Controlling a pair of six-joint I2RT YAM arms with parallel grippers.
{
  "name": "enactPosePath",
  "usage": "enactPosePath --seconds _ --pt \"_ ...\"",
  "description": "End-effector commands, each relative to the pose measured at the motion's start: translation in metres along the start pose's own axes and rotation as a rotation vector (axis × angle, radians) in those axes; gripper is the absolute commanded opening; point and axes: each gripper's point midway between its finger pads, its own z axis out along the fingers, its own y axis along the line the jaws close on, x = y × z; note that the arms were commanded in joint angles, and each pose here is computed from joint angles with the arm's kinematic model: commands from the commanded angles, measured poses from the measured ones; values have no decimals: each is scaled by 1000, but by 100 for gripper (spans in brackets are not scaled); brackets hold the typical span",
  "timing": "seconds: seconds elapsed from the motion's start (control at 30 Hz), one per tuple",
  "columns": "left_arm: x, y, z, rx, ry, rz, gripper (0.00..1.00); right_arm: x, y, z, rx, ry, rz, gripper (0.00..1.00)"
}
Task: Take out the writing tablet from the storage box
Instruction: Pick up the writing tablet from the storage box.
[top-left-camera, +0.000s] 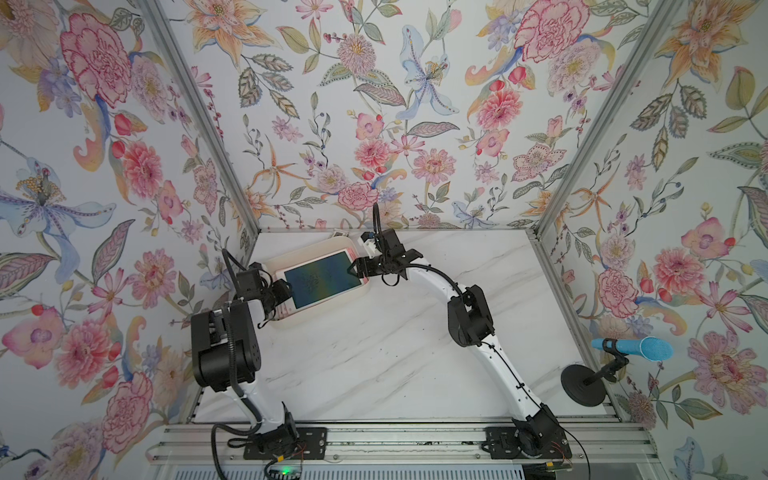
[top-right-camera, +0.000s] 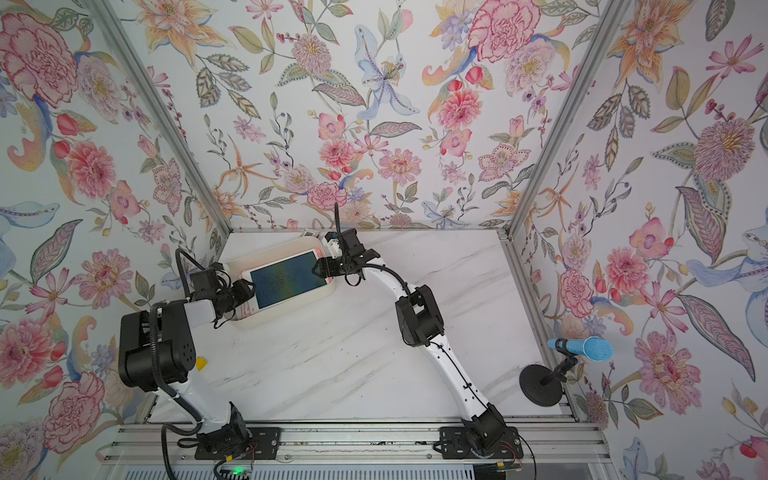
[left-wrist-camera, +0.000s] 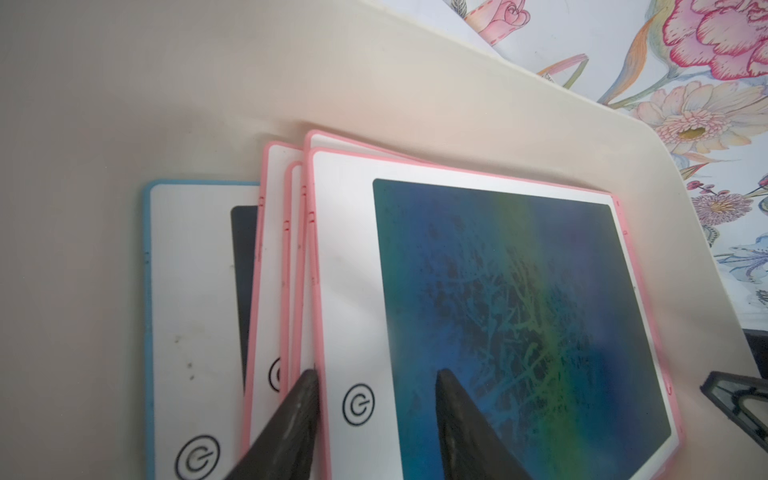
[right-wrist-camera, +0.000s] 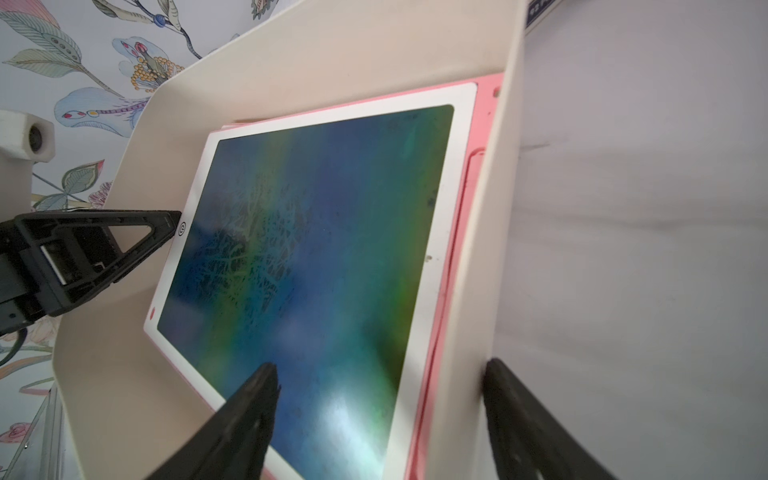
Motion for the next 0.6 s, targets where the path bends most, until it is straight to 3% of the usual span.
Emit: enactPosePath --seconds 0.0,0.27,0.33,0.57 --pt "71 -58 2 313 252 -86 45 16 57 18 -173 38 -45 76" --pt "68 -59 -1 343 235 -99 37 17 64 17 -191 45 -52 75" --pt "66 -64 -4 373 224 -107 30 18 64 17 -194 46 -53 75" --pt "59 -70 -13 412 187 -117 30 17 67 15 -209 49 -58 75"
